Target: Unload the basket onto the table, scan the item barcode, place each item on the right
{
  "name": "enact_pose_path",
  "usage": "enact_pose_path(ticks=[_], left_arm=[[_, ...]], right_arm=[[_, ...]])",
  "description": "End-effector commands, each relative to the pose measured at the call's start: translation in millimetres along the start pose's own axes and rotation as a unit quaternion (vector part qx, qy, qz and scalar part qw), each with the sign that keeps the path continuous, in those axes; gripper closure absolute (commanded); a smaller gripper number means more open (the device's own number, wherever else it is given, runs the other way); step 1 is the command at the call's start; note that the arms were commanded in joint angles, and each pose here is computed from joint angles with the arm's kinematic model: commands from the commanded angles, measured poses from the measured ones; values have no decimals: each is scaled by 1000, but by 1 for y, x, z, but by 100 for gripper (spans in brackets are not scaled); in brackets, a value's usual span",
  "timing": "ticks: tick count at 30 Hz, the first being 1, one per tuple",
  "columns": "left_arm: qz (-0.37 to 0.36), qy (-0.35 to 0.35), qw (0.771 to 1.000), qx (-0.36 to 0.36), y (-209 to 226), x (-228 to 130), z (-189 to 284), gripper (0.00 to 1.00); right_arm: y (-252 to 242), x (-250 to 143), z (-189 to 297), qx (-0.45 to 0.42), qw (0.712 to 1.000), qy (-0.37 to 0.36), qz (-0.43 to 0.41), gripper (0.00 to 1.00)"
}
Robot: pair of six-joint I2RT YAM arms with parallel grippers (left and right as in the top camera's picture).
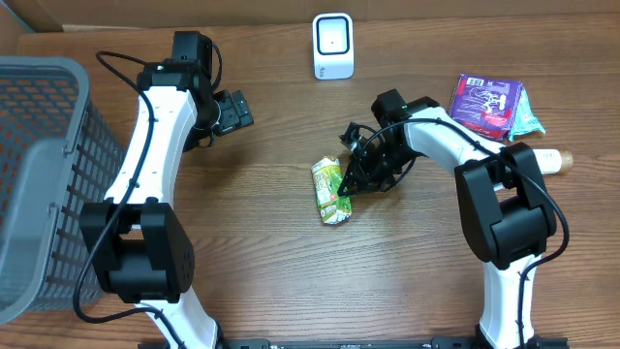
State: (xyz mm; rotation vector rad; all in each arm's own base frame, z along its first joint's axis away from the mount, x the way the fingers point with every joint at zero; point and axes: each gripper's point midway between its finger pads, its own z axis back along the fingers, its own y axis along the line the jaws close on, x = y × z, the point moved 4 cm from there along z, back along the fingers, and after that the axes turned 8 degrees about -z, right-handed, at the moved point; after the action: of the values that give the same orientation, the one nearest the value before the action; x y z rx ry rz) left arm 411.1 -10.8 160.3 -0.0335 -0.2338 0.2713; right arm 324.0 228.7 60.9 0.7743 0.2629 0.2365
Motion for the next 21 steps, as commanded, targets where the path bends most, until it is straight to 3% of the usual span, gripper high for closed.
enact_pose_path(ticks=[1, 6, 10, 16, 21], left_arm=[[6, -12, 1000, 3, 2, 3, 7, 1], [6, -12, 1000, 3, 2, 3, 7, 0], [6, -12, 1000, 3, 2, 3, 7, 0], [6, -12, 1000, 3, 2, 3, 7, 0], [6, -12, 1000, 3, 2, 3, 7, 0]], right_arm=[[-17, 13, 16, -64, 997, -30, -22, 83], [-56, 25, 57, -201, 969, -87, -117, 75], [-54, 35, 95, -256, 949, -128, -131, 68], [5, 48, 116, -254, 954, -155, -44, 62], [49, 45, 72, -261, 956, -125, 50, 53]])
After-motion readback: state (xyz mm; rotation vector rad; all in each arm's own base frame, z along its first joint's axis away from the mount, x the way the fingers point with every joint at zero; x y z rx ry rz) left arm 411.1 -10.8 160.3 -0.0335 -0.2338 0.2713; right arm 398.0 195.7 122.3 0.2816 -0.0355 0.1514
